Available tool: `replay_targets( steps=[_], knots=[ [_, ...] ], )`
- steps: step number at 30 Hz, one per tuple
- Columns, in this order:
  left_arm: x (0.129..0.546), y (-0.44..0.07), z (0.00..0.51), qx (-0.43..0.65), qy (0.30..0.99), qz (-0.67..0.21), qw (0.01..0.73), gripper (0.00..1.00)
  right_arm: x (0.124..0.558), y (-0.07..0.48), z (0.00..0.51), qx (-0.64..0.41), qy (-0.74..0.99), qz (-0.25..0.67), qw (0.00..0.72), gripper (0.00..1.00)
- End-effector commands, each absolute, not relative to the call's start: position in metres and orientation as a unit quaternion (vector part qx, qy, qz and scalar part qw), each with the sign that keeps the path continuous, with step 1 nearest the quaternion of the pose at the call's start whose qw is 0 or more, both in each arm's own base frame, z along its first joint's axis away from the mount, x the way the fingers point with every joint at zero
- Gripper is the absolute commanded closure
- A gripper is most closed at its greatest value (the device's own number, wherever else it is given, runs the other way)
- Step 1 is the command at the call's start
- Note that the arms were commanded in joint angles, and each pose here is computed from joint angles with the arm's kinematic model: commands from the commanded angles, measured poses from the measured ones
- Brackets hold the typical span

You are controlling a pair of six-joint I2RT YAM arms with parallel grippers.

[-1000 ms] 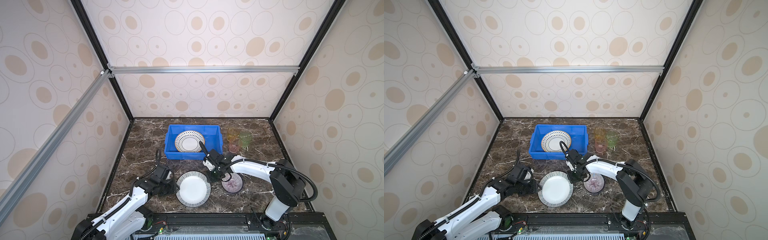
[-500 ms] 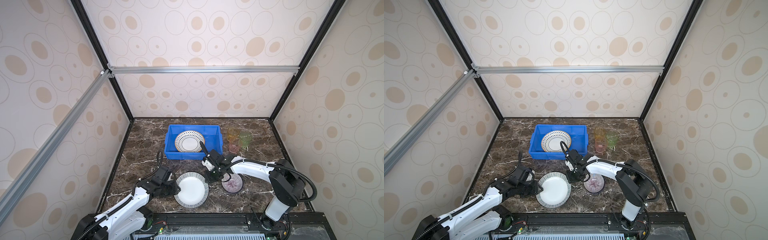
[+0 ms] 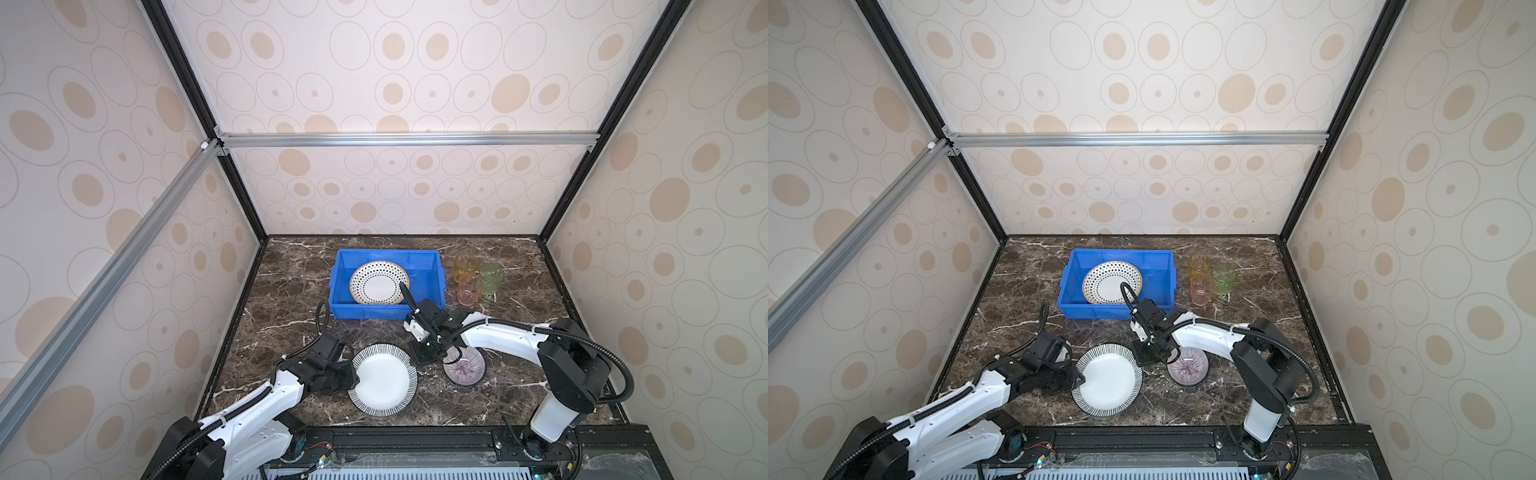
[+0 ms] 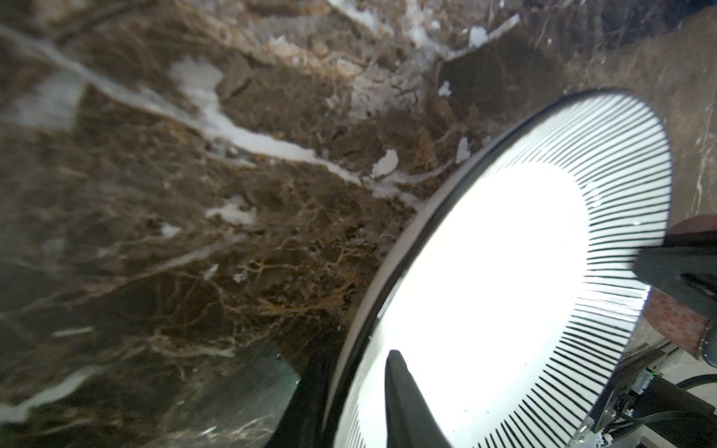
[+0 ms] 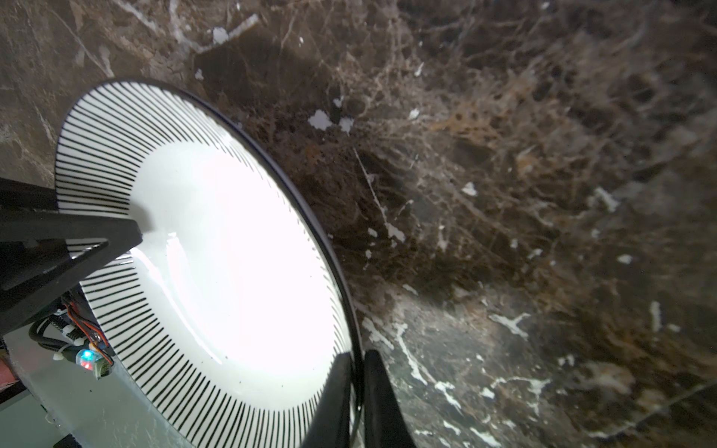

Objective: Place the mixed dishes into the plastic bin
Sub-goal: 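Lower both grippers onto the striped plate rim and close on it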

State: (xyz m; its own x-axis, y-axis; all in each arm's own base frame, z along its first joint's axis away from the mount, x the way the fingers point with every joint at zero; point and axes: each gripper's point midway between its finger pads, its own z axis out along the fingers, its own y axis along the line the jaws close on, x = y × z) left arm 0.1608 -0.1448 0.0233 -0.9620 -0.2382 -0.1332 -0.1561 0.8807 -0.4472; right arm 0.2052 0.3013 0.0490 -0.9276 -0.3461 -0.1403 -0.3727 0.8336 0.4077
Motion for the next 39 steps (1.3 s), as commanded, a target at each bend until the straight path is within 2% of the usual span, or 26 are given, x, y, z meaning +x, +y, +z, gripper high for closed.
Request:
replay_targets(
  steps=[1,6,16,24,30,39],
  knots=[
    [0.163,-0.146,0.023,-0.104,0.965,-0.22,0.097,0.79,0.199,0.303,0.042,-0.184,0.957,0.222,0.017,0.89],
    [0.164,-0.14,0.022,-0.113,0.968,-0.201,0.102,0.81,0.201,0.303,0.045,-0.185,0.957,0.222,0.025,0.85],
    [0.166,-0.138,0.025,-0.114,0.968,-0.196,0.109,1.0,0.202,0.305,0.052,-0.191,0.955,0.225,0.031,0.83],
    [0.174,-0.13,0.042,-0.101,0.972,-0.164,0.132,1.0,0.211,0.312,0.084,-0.214,0.947,0.231,0.063,0.73],
    [0.179,-0.133,0.054,-0.101,0.968,-0.176,0.147,1.0,0.22,0.314,0.106,-0.217,0.942,0.235,0.097,0.67],
    [0.181,-0.131,0.07,-0.099,0.964,-0.183,0.168,1.0,0.226,0.304,0.138,-0.22,0.934,0.235,0.155,0.64]
  ],
)
